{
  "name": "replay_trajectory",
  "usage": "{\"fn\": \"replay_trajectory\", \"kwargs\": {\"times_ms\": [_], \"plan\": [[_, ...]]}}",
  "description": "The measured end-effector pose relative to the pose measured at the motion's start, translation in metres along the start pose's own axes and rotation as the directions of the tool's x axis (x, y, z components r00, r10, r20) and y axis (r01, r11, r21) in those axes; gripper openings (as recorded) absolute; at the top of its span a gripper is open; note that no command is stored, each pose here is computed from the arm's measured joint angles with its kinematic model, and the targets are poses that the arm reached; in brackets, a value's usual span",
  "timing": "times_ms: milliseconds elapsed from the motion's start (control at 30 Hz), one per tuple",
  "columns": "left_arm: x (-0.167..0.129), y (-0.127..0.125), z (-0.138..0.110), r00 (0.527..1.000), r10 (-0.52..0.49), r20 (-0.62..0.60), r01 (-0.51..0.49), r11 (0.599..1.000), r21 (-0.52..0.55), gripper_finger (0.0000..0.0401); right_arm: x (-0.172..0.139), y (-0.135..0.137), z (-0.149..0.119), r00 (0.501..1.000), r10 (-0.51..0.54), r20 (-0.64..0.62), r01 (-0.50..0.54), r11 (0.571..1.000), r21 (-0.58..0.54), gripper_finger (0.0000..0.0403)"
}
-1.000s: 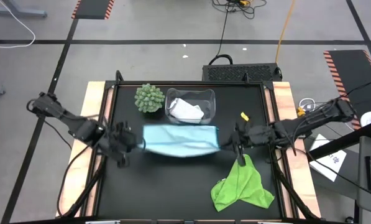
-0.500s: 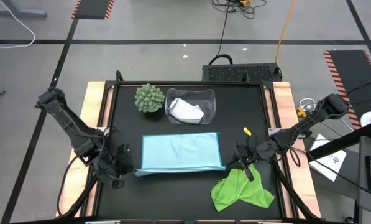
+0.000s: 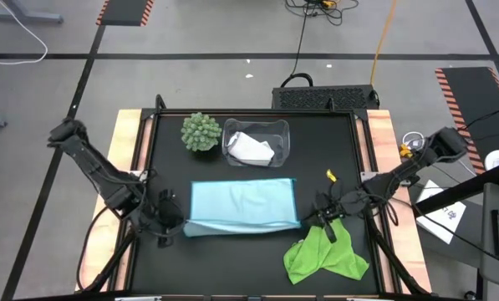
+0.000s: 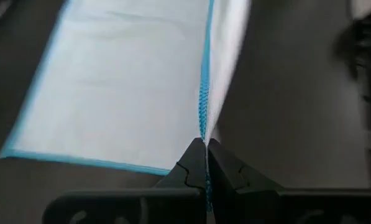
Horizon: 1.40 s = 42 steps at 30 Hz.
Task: Fold microfiber towels
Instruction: Fold the blue towel
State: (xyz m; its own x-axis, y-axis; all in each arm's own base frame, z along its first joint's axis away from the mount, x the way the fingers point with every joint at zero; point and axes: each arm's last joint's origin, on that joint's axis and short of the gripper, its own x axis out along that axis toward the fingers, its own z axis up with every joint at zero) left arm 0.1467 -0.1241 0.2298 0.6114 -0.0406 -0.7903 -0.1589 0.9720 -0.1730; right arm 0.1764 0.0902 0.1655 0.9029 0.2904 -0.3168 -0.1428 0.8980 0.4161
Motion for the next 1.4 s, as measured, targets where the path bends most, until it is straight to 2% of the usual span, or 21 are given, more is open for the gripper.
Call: {"fn": "replay_trajectory", "kwargs": {"times_ms": [100,200,333,633,833,1033,1167,1400], "plan": [[0.004,0.013,0.003,0.996,0.085,-0.034,-0.087,0.995,-0.052,0.0001,0.001,-0.009,0.003,0.999,-0.039,-0.003,0.039,0.999,0.01,0.0],[0.006,0.026,0.007,0.983,0.176,-0.058,-0.181,0.979,-0.098,0.0001,0.001,-0.021,0.006,0.991,-0.131,0.012,0.131,0.991,0.011,0.0],[0.01,0.04,0.013,0.967,0.242,-0.085,-0.251,0.96,-0.121,0.0001,0.001,-0.037,0.01,0.973,-0.231,0.005,0.231,0.973,0.027,0.0],[0.019,0.058,0.015,0.95,0.277,-0.146,-0.295,0.947,-0.127,0.0001,-0.003,-0.062,0.006,0.923,-0.375,-0.085,0.382,0.918,0.107,0.0],[0.034,0.072,0.002,0.936,0.3,-0.184,-0.328,0.933,-0.145,0.0001,-0.004,-0.067,0.008,0.916,-0.391,-0.089,0.4,0.91,0.11,0.0],[0.046,0.084,-0.003,0.935,0.309,-0.172,-0.336,0.929,-0.157,0.0006,-0.005,-0.071,0.007,0.916,-0.386,-0.111,0.397,0.913,0.096,0.0002],[0.047,0.089,-0.003,0.92,0.359,-0.156,-0.379,0.918,-0.12,0.0036,-0.005,-0.071,0.006,0.914,-0.385,-0.124,0.396,0.915,0.078,0.0027],[0.047,0.094,0.002,0.905,0.41,-0.118,-0.421,0.902,-0.092,0.011,-0.006,-0.076,0.008,0.899,-0.424,-0.11,0.433,0.897,0.084,0.0116]]}}
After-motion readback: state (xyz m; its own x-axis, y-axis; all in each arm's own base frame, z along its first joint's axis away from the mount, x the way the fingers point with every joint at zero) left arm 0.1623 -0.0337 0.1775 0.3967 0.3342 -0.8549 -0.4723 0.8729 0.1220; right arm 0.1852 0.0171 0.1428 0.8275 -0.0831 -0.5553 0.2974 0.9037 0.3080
